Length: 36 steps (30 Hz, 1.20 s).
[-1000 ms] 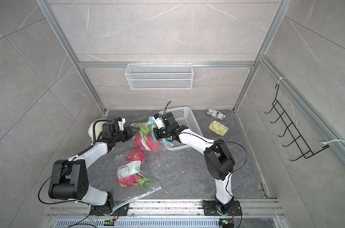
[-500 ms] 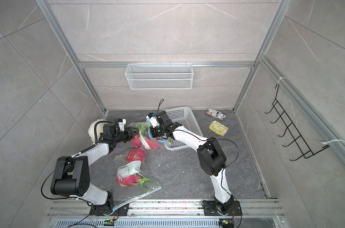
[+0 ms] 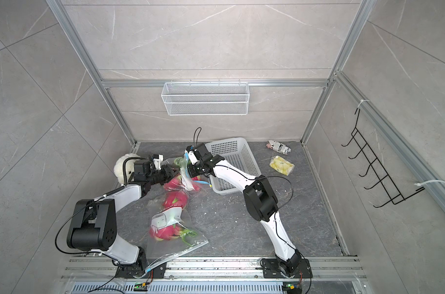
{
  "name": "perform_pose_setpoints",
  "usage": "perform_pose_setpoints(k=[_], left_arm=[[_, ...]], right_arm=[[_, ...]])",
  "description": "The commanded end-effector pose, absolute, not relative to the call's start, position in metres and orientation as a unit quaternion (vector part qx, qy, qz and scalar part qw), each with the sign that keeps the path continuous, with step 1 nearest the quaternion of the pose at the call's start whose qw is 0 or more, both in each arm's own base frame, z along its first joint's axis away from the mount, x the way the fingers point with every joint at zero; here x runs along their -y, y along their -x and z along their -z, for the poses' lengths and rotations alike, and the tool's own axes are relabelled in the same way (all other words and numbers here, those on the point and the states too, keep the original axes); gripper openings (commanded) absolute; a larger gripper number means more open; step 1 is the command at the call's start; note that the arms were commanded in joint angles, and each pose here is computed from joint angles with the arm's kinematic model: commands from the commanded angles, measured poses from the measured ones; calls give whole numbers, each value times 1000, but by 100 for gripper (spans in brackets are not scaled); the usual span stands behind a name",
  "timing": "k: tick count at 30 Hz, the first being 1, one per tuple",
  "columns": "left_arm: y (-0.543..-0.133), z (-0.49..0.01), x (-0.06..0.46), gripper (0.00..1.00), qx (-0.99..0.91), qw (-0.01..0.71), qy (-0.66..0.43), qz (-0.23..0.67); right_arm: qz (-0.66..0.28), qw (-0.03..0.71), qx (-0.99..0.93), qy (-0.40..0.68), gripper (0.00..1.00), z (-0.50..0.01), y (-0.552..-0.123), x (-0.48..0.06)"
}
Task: Open the zip-top bag and take out the dragon fruit
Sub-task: Pick up the dragon fruit from the zipper food storage bag.
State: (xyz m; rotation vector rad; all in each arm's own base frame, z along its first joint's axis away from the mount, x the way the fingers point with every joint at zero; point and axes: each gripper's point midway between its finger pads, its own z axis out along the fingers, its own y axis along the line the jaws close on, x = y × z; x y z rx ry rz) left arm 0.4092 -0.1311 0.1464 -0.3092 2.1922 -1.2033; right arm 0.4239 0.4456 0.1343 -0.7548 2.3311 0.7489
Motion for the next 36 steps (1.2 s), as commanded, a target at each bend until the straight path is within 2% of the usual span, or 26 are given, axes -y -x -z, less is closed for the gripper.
perform_pose_setpoints(k=[1, 2, 7, 10, 16, 21, 26, 31, 36], left_arm=[[-406, -160, 141, 46, -820, 305, 91, 476], [-407, -163, 139, 48, -820, 309, 90, 473], [-410, -193, 115, 79, -822, 354, 90, 437], [-410, -209, 97, 86, -824, 386, 94, 405], [-416, -210, 78, 88, -815, 407, 105, 399], [-419, -204, 88, 93, -795, 395, 98, 449], [-422, -199, 98, 93, -782, 378, 88, 488], [-427, -186, 100, 88, -785, 359, 93, 496], [-439, -173, 95, 78, -796, 357, 109, 477]], right_arm=[[-270, 255, -881, 294, 0, -115, -406, -447], [-273, 259, -880, 290, 0, -121, -406, -444], [-323, 271, -868, 262, 0, -161, -409, -422], [-352, 274, -858, 256, 0, -183, -404, -408], [-383, 272, -848, 247, 0, -201, -396, -391], [-405, 271, -843, 228, 0, -206, -397, -382], [-409, 271, -841, 227, 0, -205, -397, -382], [-421, 270, -836, 224, 0, -205, -396, -384], [-432, 268, -831, 225, 0, -208, -393, -386]])
